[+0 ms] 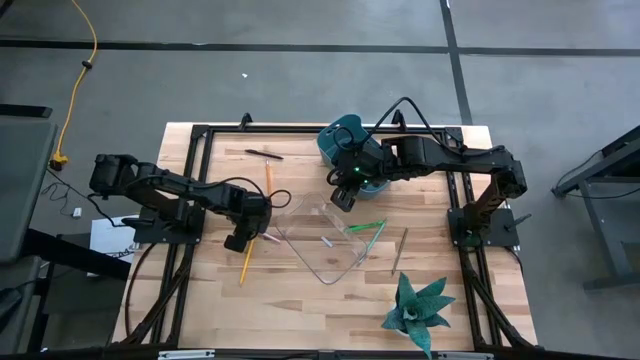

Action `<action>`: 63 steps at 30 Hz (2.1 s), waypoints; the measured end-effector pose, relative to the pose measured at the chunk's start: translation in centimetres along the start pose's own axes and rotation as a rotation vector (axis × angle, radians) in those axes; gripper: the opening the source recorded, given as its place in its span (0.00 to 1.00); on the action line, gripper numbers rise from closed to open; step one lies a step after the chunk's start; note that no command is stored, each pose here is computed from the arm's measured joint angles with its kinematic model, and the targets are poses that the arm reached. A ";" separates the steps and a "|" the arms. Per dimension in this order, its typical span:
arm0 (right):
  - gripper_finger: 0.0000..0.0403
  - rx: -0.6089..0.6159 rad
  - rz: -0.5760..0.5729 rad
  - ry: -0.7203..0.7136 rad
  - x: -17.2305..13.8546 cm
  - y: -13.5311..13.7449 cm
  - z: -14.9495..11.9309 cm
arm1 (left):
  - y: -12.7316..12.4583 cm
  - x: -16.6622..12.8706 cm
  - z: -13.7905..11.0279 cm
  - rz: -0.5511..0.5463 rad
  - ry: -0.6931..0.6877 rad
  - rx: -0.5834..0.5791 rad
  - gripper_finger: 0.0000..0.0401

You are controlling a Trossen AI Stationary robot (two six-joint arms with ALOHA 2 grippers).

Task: Sort pens & pencils
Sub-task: Put the pink pen into the blue bin

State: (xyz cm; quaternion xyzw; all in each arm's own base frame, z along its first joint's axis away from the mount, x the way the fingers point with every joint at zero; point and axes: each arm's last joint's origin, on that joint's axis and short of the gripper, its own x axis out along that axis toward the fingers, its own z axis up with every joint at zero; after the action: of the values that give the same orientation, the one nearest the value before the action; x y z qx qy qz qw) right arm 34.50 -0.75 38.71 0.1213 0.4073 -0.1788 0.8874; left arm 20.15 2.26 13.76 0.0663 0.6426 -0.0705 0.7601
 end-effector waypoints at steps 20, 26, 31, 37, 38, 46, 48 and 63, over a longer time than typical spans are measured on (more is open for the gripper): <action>0.24 0.000 0.000 0.000 0.0 0.0 0.0 | 0.0 -0.1 -0.3 0.037 0.026 -0.026 0.28; 0.24 0.000 0.000 0.000 0.0 0.0 0.0 | 0.1 0.2 -0.3 0.036 0.037 -0.026 0.28; 0.24 0.000 0.000 0.000 0.0 0.0 0.0 | 0.1 0.4 -0.2 0.019 0.044 -0.028 0.28; 0.24 0.000 0.000 0.000 0.0 0.0 0.0 | 0.1 0.4 -0.2 0.019 0.043 -0.028 0.28; 0.24 0.000 0.000 0.000 0.0 0.0 0.0 | 0.1 0.4 -0.2 0.019 0.043 -0.028 0.28; 0.24 -0.002 0.000 0.000 0.0 0.0 0.0 | 0.1 0.4 -0.2 0.016 0.043 -0.028 0.23; 0.24 -0.002 0.000 0.000 0.0 0.0 0.0 | 0.0 0.4 -0.2 0.015 0.042 -0.027 0.18; 0.24 -0.001 0.000 0.000 0.0 0.0 0.0 | 0.1 0.4 -0.1 0.016 0.038 -0.050 0.11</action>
State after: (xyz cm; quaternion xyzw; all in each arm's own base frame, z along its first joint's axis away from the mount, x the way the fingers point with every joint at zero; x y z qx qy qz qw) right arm 34.49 -0.75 38.71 0.1208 0.4075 -0.1787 0.8873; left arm 20.10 2.33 13.32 0.0537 0.6580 -0.0473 0.7496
